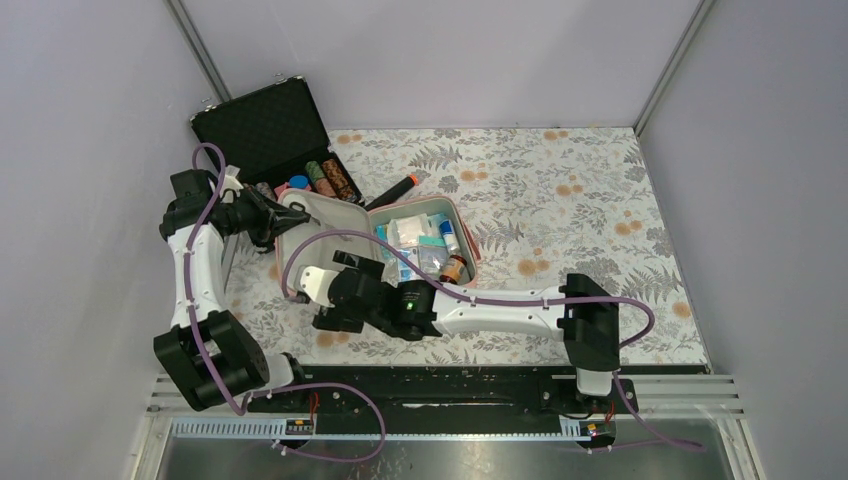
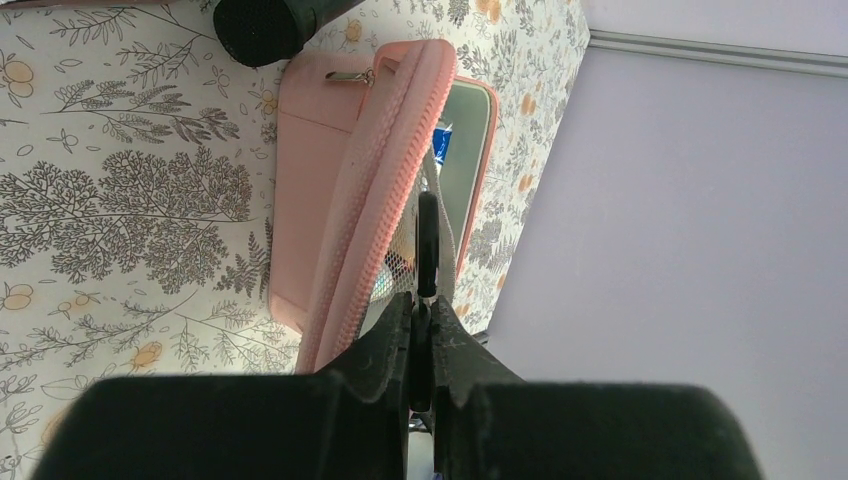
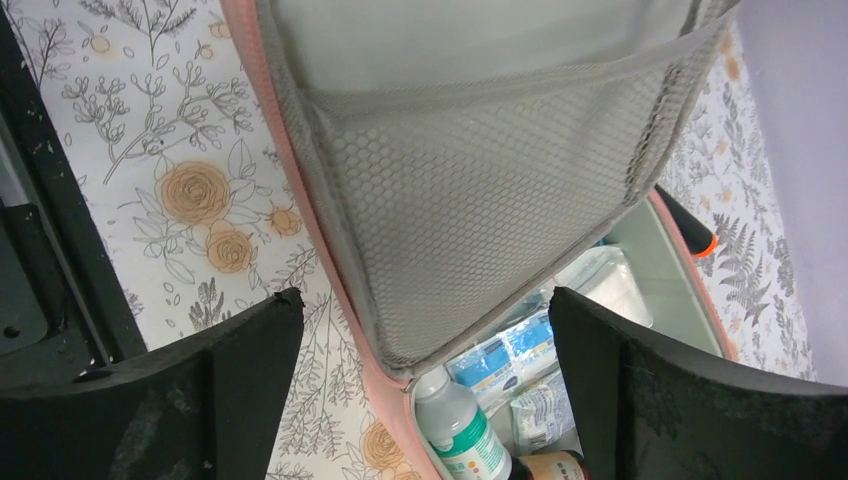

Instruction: Organize the medicine kit

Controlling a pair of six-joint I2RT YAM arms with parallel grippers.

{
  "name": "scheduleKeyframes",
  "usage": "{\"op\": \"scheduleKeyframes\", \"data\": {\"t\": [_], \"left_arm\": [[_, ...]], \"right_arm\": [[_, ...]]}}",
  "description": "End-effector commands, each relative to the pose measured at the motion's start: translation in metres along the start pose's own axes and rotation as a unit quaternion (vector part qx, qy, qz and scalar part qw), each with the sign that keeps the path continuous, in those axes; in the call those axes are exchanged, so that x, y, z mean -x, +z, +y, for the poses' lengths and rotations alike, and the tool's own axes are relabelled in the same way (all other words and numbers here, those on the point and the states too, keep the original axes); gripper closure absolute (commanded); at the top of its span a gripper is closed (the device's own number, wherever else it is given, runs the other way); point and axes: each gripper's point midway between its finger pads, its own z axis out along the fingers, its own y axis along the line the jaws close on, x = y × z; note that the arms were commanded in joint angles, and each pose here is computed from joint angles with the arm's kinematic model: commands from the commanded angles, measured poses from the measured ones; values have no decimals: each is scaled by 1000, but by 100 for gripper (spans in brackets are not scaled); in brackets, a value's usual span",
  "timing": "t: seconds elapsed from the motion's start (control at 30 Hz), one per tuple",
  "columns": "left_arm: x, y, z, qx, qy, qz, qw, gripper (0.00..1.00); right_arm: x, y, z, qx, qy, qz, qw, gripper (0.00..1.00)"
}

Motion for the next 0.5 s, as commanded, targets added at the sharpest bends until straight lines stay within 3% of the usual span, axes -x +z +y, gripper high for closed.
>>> {"op": "scheduleKeyframes", "data": {"t": [0.0, 0.13, 0.47], "left_arm": [[-1, -11, -29, -34, 3, -4, 999, 100], [-1, -11, -31, -37, 1, -2, 999, 100], [-9, -17, -32, -36, 18, 0, 999, 100]], "right_arm": [[21, -9, 1, 8, 28, -26, 999, 1], [24, -2, 2, -1, 21, -26, 999, 1], [23, 24, -37, -158, 18, -30, 987, 1]]}}
